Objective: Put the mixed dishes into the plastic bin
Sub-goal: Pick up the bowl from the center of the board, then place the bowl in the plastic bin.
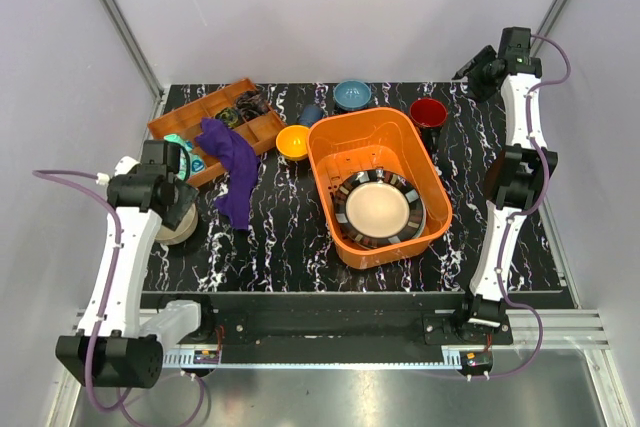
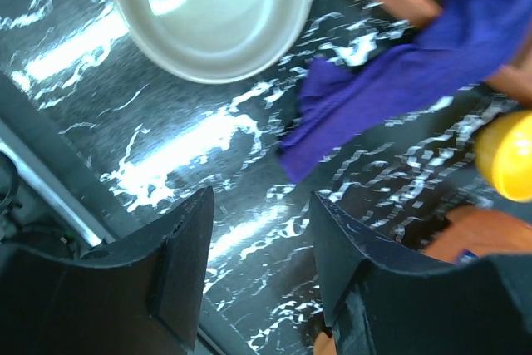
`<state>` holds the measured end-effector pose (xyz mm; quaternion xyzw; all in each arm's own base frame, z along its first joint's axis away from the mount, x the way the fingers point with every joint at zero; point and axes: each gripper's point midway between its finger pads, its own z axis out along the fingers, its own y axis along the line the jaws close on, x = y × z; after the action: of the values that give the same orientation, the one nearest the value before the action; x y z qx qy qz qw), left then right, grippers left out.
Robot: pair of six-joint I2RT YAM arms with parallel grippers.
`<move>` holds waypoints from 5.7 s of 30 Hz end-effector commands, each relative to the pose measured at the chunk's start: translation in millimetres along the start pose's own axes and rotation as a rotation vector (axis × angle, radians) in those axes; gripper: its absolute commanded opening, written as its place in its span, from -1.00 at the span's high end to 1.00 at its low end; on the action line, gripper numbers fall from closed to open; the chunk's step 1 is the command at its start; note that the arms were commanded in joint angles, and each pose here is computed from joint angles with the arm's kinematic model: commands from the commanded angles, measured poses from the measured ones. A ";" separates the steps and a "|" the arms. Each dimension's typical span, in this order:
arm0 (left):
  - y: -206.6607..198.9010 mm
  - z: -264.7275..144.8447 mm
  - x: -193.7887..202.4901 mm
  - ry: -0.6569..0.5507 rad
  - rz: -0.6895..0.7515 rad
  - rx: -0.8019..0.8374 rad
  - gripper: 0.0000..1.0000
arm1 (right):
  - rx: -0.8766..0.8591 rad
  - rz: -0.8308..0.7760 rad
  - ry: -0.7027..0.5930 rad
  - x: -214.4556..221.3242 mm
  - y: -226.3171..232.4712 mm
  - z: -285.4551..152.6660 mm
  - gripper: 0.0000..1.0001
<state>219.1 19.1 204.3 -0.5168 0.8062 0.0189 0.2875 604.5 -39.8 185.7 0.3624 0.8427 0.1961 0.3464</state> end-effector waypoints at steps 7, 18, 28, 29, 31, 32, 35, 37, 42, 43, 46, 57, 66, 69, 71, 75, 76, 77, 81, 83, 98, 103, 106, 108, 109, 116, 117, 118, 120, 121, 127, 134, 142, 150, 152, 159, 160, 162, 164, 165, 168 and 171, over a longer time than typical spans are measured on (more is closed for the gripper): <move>-6.3 41.5 -10.4 -0.063 0.073 -0.045 0.01 | -0.077 -0.016 -0.001 -4.0 20.6 -8.3 -0.31; -40.8 96.6 -21.9 -0.073 0.177 -0.014 0.10 | -0.144 0.018 0.056 6.1 36.3 -19.9 -0.31; -55.3 123.3 -21.2 -0.062 0.239 0.000 0.16 | -0.174 0.023 0.071 7.8 44.1 -27.9 -0.31; -54.3 123.9 -21.9 -0.063 0.243 -0.001 0.16 | -0.175 0.022 0.070 7.5 44.6 -28.6 -0.31; -50.4 125.5 -24.3 -0.068 0.248 -0.012 0.16 | -0.177 0.024 0.075 8.2 44.9 -28.5 -0.31; -47.3 127.1 -24.2 -0.066 0.246 -0.020 0.16 | -0.181 0.025 0.074 7.8 45.9 -29.3 -0.31; -37.0 132.8 -23.7 -0.059 0.243 -0.036 0.17 | -0.189 0.027 0.078 8.2 47.9 -30.6 -0.31; -37.1 133.9 -22.9 -0.058 0.244 -0.025 0.18 | -0.191 0.029 0.085 9.4 48.0 -30.2 -0.31; -30.7 142.5 -12.7 -0.034 0.249 -0.023 0.20 | -0.193 0.029 0.090 10.5 48.6 -32.5 -0.31; -30.3 143.6 -11.6 -0.033 0.248 -0.022 0.21 | -0.192 0.027 0.091 10.8 48.3 -32.5 -0.31; -28.6 149.5 -6.9 -0.023 0.248 -0.021 0.21 | -0.194 0.024 0.093 11.1 48.9 -33.7 -0.31; -27.1 172.1 9.3 0.026 0.268 -0.018 0.24 | -0.189 0.010 0.103 15.2 49.1 -40.4 -0.31; -27.0 182.6 17.9 0.057 0.284 -0.016 0.63 | -0.193 0.004 0.103 17.9 53.8 -46.3 -0.31; -29.4 182.1 16.1 0.054 0.288 -0.011 0.89 | -0.197 0.000 0.098 16.9 55.3 -48.8 -0.31; -29.7 181.9 16.2 0.056 0.290 -0.011 1.00 | -0.197 -0.001 0.098 17.1 55.5 -50.7 -0.31; -31.0 178.4 16.9 0.066 0.296 -0.001 1.00 | -0.194 0.004 0.100 17.7 54.9 -51.2 -0.31; -32.9 176.6 14.8 0.063 0.294 0.006 1.00 | -0.195 0.005 0.100 18.7 56.4 -51.8 -0.31; -33.3 173.8 17.5 0.076 0.301 0.012 1.00 | -0.192 0.010 0.101 18.7 55.2 -51.2 -0.31; -41.0 152.5 9.8 0.063 0.296 0.058 1.00 | -0.186 0.013 0.106 22.1 55.7 -50.8 -0.32; -42.0 136.1 3.3 0.043 0.296 0.065 1.00 | -0.186 0.012 0.105 23.0 56.7 -50.6 -0.32; -76.5 34.9 -13.2 -0.052 0.295 0.212 1.00 | -0.170 0.015 0.092 23.0 53.8 -52.0 -0.32; -127.4 3.2 -15.0 -0.085 0.381 0.318 1.00 | -0.146 0.034 0.055 15.0 51.2 -57.4 -0.33; -163.9 -13.0 -8.8 -0.104 0.474 0.366 1.00 | -0.133 0.073 0.047 11.0 46.8 -61.1 -0.32; -191.2 -34.6 -5.8 -0.126 0.511 0.436 1.00 | -0.133 0.078 0.046 10.3 46.0 -63.3 -0.33; -200.4 -31.6 -2.6 -0.128 0.543 0.433 1.00 | -0.130 0.077 0.041 9.0 45.1 -63.9 -0.33; -275.8 -78.8 25.0 -0.157 0.708 0.610 1.00 | -0.103 0.094 0.026 3.5 31.1 -73.5 -0.33; -281.5 -80.3 31.5 -0.151 0.735 0.620 1.00 | -0.104 0.095 0.019 1.8 31.2 -78.1 -0.33; -286.9 -84.5 35.4 -0.158 0.770 0.636 1.00 | -0.099 0.098 0.015 0.4 28.6 -79.1 -0.34; -304.2 -98.5 52.4 -0.161 0.825 0.681 1.00 | -0.090 0.106 0.013 -0.3 22.2 -82.5 -0.33; -308.4 -104.0 57.6 -0.169 0.860 0.696 1.00 | -0.085 0.108 0.014 0.1 19.5 -82.7 -0.34; -331.5 -141.1 104.1 -0.147 0.962 0.827 1.00 | -0.068 0.132 0.010 1.9 1.8 -88.8 -0.34; -325.3 -165.8 154.9 -0.080 1.072 0.925 1.00 | -0.060 0.170 0.020 12.5 -10.0 -88.4 -0.34; -313.5 -192.6 202.9 -0.052 1.198 1.010 1.00 | -0.067 0.187 0.021 17.7 -12.5 -87.5 -0.34; -297.8 -206.5 257.9 -0.012 1.319 1.060 1.00 | -0.084 0.171 0.000 15.3 -7.3 -100.4 -0.35; -294.4 -206.8 270.3 -0.001 1.339 1.071 1.00 | -0.080 0.173 0.000 17.0 -9.1 -103.0 -0.35; -277.8 -197.2 302.8 0.019 1.423 1.065 1.00 | -0.075 0.158 -0.012 18.1 -14.6 -114.7 -0.35; -273.8 -194.7 309.6 0.025 1.438 1.061 1.00 | -0.075 0.159 -0.011 18.2 -15.8 -115.5 -0.34; -271.5 -194.0 317.1 0.034 1.438 1.066 1.00 | -0.077 0.157 -0.014 17.3 -16.2 -117.7 -0.35; -265.9 -192.1 329.1 0.048 1.450 1.068 1.00 | -0.081 0.153 -0.013 17.7 -15.6 -118.8 -0.35; -263.0 -189.5 333.4 0.053 1.458 1.063 1.00 | -0.080 0.156 -0.014 17.2 -16.1 -119.0 -0.35; -256.9 -187.6 344.4 0.061 1.473 1.061 1.00 | -0.086 0.158 -0.017 15.3 -14.3 -120.7 -0.35; -251.4 -186.5 355.1 0.076 1.480 1.071 1.00 | -0.097 0.155 -0.026 11.0 -9.3 -121.4 -0.35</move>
<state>233.3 -426.5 218.2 0.3486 0.8736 -0.1513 0.3041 506.0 -46.2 223.1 0.4329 0.8066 0.2495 0.3157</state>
